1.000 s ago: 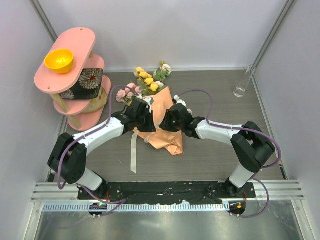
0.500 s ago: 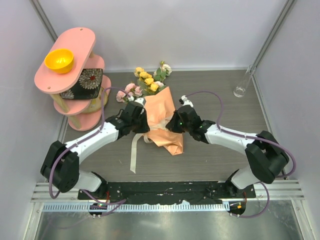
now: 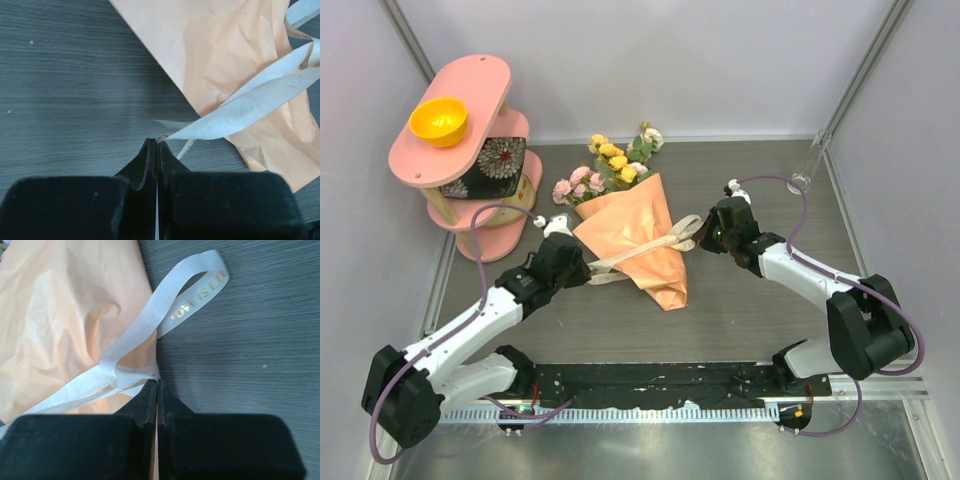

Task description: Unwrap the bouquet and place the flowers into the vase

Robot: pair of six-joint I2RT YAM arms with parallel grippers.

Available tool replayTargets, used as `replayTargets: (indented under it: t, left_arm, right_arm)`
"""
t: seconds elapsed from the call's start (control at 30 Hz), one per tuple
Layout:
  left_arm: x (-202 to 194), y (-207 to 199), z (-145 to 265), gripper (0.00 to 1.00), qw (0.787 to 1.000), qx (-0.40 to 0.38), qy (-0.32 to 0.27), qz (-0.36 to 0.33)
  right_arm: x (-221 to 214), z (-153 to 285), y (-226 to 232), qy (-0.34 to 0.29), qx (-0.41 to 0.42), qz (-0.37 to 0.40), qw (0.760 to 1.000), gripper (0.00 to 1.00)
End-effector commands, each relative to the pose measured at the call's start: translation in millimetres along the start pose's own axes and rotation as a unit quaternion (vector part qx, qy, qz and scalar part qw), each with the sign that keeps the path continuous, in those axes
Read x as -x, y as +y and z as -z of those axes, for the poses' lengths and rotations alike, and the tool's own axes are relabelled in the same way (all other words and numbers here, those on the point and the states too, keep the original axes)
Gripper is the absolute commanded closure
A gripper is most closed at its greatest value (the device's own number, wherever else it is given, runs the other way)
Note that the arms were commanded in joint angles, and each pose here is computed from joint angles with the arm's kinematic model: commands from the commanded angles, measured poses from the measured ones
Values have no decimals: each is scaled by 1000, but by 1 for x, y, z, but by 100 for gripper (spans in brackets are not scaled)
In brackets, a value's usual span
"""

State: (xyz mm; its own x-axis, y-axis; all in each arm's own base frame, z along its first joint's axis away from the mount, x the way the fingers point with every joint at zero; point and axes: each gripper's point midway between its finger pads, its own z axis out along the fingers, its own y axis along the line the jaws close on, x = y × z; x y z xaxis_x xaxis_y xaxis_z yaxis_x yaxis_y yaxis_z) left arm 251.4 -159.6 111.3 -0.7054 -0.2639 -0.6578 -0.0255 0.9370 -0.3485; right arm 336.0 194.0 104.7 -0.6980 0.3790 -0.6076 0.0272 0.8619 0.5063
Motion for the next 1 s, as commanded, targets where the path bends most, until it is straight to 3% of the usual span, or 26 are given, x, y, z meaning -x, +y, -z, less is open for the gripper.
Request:
replayTargets:
  t: [0.0,0.4,0.43,0.5,0.57,0.67,0.87,0.97]
  left_arm:
    - [18,15,20,100,998,20,-59,33]
    - [46,31,91,100,987,-8,-150,54]
    - [49,32,96,99,986,-8,-156,53]
    - [54,30,105,100,986,-13,-162,48]
    - [54,21,107,99,987,-28,-152,43]
    - [57,9,105,100,988,-47,-141,42]
    - [79,-6,115,100,987,-52,-147,31]
    - [96,-2,132,100,985,-34,-171,16]
  right_arm:
    - [25,1,-17,-23,-23,10,999,98]
    - [36,-13,-41,-16,-80,51,995,87]
    - [36,-13,-41,-15,-79,55,995,85]
    - [32,-14,-41,-4,-76,60,995,70]
    - [23,-13,-26,16,-38,74,996,56]
    - [12,1,10,19,28,118,993,47]
    - [-15,53,83,0,134,217,967,45]
    - [-42,66,112,16,191,218,957,47]
